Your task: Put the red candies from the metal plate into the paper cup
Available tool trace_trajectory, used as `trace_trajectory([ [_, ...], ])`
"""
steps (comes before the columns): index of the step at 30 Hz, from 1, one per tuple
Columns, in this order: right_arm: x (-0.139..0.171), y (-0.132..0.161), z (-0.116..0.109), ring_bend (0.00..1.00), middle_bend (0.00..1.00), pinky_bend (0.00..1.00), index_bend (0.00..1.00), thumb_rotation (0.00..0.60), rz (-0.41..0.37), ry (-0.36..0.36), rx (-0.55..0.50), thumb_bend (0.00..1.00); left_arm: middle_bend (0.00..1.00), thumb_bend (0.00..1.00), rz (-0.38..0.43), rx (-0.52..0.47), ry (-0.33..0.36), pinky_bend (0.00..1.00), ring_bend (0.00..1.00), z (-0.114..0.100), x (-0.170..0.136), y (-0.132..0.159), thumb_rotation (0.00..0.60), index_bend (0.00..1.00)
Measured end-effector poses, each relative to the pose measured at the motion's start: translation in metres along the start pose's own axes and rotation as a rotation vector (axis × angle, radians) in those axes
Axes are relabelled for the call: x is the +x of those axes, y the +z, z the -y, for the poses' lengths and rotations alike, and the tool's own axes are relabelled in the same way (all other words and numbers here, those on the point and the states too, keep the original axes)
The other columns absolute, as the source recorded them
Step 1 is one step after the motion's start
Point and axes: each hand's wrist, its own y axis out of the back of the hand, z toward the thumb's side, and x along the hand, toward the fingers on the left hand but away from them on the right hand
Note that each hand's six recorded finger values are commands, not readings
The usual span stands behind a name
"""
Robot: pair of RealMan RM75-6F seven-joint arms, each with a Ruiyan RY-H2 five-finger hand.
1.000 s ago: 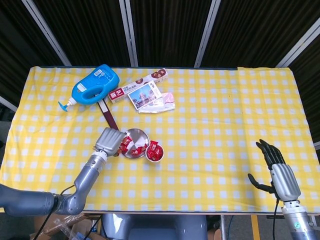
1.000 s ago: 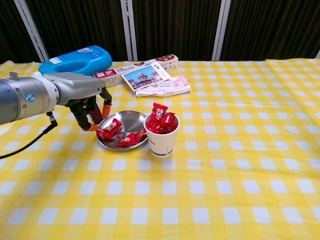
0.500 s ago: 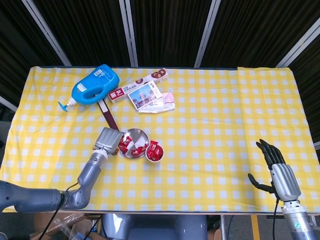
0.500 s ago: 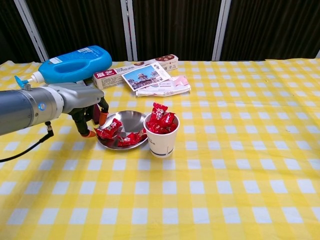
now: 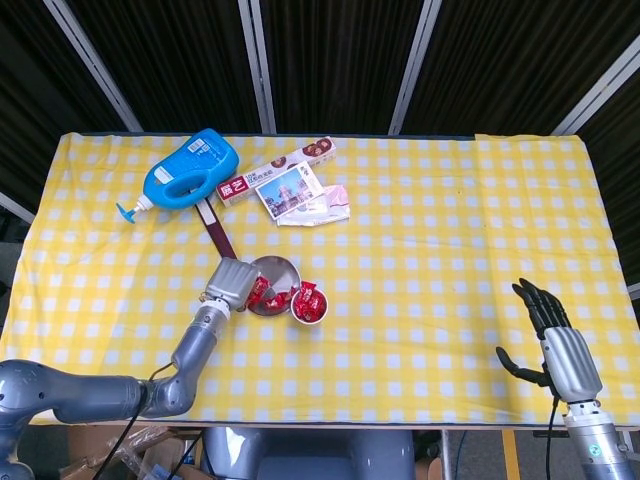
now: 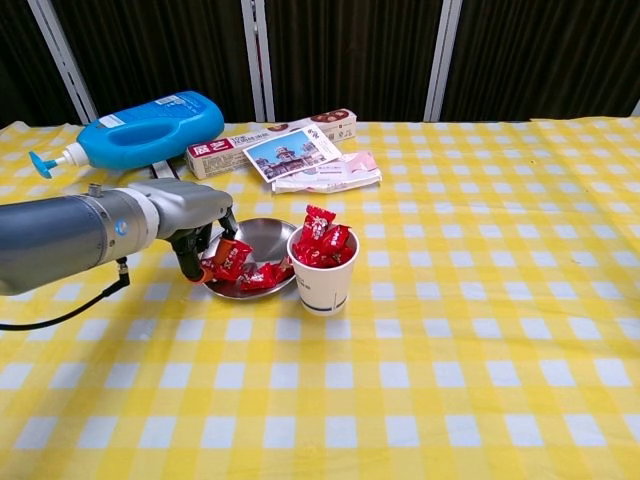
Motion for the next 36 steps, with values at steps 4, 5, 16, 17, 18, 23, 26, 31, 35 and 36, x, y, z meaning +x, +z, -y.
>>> trace_trajectory([
  [4,0.0,0.0,0.0,0.0,0.0,0.0,0.0,0.6,-0.001,0.001,-0.001,0.39,0.93,0.48,0.001,-0.006,0.01,1.0,0.98,-0.002,-0.001,0.001,0.6,0.61],
  [5,0.0,0.0,0.0,0.0,0.0,0.0,0.0,0.6,-0.001,0.001,-0.001,0.39,0.93,0.48,0.0,-0.008,0.013,1.0,0.98,-0.002,-0.001,0.0,0.6,0.61],
  [16,0.001,0.001,0.0,0.0,0.0,0.0,0.0,0.6,-0.002,0.001,0.001,0.39,0.93,0.48,0.01,-0.078,0.09,1.0,0.98,-0.031,-0.015,-0.008,0.6,0.6],
  [17,0.001,0.001,0.0,0.0,0.0,0.0,0.0,0.6,-0.002,0.0,0.002,0.39,0.93,0.48,0.015,-0.09,0.105,1.0,0.98,-0.037,-0.018,-0.009,0.6,0.6],
  [18,0.0,0.001,0.0,0.0,0.0,0.0,0.0,0.6,-0.003,-0.001,0.002,0.39,0.93,0.48,0.02,-0.1,0.118,1.0,0.98,-0.041,-0.02,-0.009,0.6,0.6],
  [23,0.0,0.0,0.001,0.0,0.0,0.0,0.0,0.6,0.0,0.0,0.007,0.39,0.93,0.48,0.067,-0.163,0.18,1.0,0.98,-0.063,-0.033,-0.002,0.6,0.59],
  [26,0.0,0.0,0.001,0.0,0.0,0.0,0.0,0.6,0.001,-0.001,0.008,0.39,0.93,0.48,0.108,-0.174,0.205,1.0,0.98,-0.072,-0.04,0.008,0.6,0.59],
  [31,0.0,0.0,0.0,0.0,0.0,0.0,0.0,0.6,0.003,-0.007,0.006,0.39,0.92,0.47,0.197,-0.155,0.222,1.0,0.97,-0.08,-0.049,0.037,0.6,0.59],
  [35,0.0,0.0,-0.001,0.0,0.0,0.0,0.0,0.6,0.0,-0.01,0.006,0.39,0.92,0.45,0.251,-0.135,0.214,1.0,0.97,-0.078,-0.051,0.06,0.6,0.58],
  [36,0.0,0.0,-0.002,0.0,0.0,0.0,0.0,0.6,-0.001,-0.011,0.006,0.39,0.92,0.44,0.26,-0.13,0.213,1.0,0.97,-0.078,-0.052,0.065,0.6,0.58],
])
